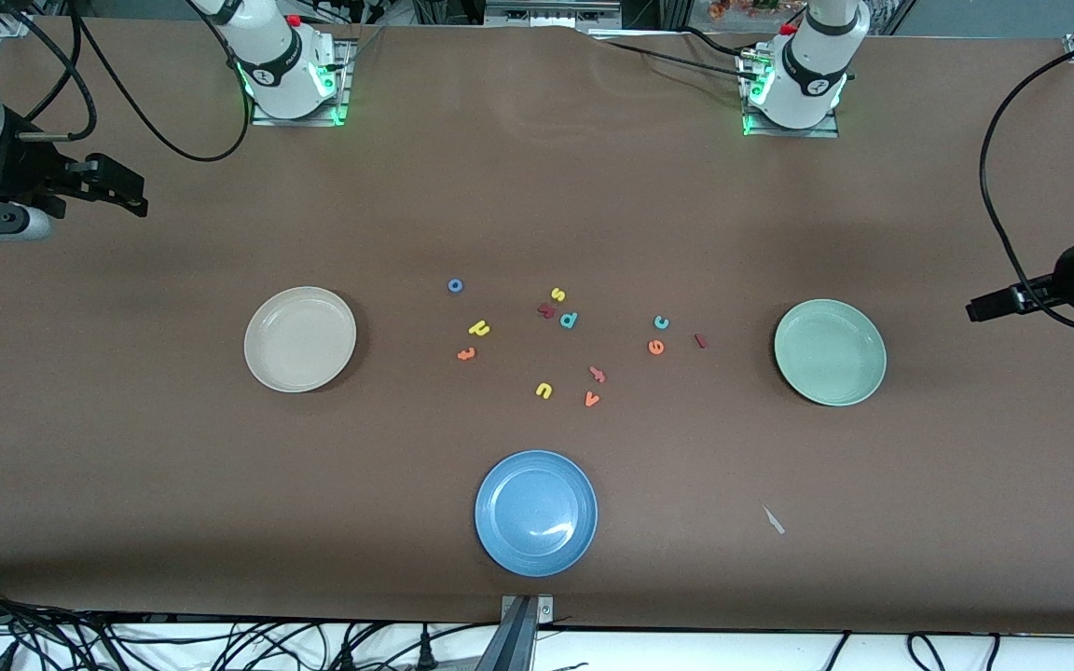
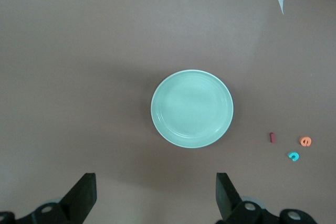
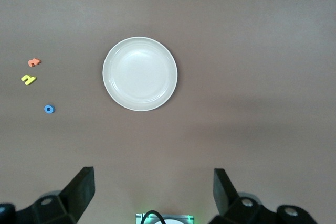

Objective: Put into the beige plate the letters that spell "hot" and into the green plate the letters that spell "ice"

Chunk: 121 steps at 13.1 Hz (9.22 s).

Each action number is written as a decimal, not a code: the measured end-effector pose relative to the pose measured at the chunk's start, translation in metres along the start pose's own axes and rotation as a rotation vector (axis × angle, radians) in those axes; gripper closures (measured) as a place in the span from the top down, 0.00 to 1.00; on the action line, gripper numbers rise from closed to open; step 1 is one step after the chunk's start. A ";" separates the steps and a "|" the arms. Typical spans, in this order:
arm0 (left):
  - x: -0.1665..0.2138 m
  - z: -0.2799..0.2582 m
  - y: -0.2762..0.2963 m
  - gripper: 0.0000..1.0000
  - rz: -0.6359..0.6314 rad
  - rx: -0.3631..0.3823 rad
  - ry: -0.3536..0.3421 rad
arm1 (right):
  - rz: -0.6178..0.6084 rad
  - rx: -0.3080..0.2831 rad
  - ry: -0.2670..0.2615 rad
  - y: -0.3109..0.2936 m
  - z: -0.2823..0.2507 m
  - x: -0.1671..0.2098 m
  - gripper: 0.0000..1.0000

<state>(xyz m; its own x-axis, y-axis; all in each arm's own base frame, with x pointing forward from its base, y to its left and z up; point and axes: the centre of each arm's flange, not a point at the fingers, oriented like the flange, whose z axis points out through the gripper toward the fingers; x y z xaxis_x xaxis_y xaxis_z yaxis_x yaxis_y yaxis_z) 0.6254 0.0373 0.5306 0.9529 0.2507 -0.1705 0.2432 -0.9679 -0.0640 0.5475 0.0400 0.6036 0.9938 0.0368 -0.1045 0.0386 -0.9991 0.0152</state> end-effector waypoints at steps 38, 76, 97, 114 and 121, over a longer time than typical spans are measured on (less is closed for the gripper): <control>-0.006 -0.010 0.000 1.00 0.103 -0.009 0.009 | 0.002 -0.003 -0.005 0.002 0.001 0.000 1.00; -0.005 -0.005 0.009 1.00 0.119 -0.010 0.000 | -0.017 -0.005 -0.004 -0.010 0.001 0.000 1.00; -0.002 0.003 0.014 1.00 0.127 -0.009 -0.014 | -0.020 0.051 0.009 -0.009 -0.006 -0.001 1.00; -0.002 0.003 0.016 1.00 0.129 -0.009 -0.014 | -0.019 0.051 0.008 -0.008 -0.006 -0.001 1.00; -0.008 0.005 0.042 1.00 0.135 -0.001 -0.017 | -0.018 0.051 0.008 -0.008 -0.006 -0.001 1.00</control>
<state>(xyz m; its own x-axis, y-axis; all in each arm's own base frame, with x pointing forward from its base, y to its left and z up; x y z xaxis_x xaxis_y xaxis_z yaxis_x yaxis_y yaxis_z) 0.6275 -0.0055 0.5242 0.9739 0.1186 -0.1937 0.1133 -0.9928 -0.0384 0.5470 0.0478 0.6096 0.9938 0.0552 -0.0965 0.0517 -0.9979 -0.0377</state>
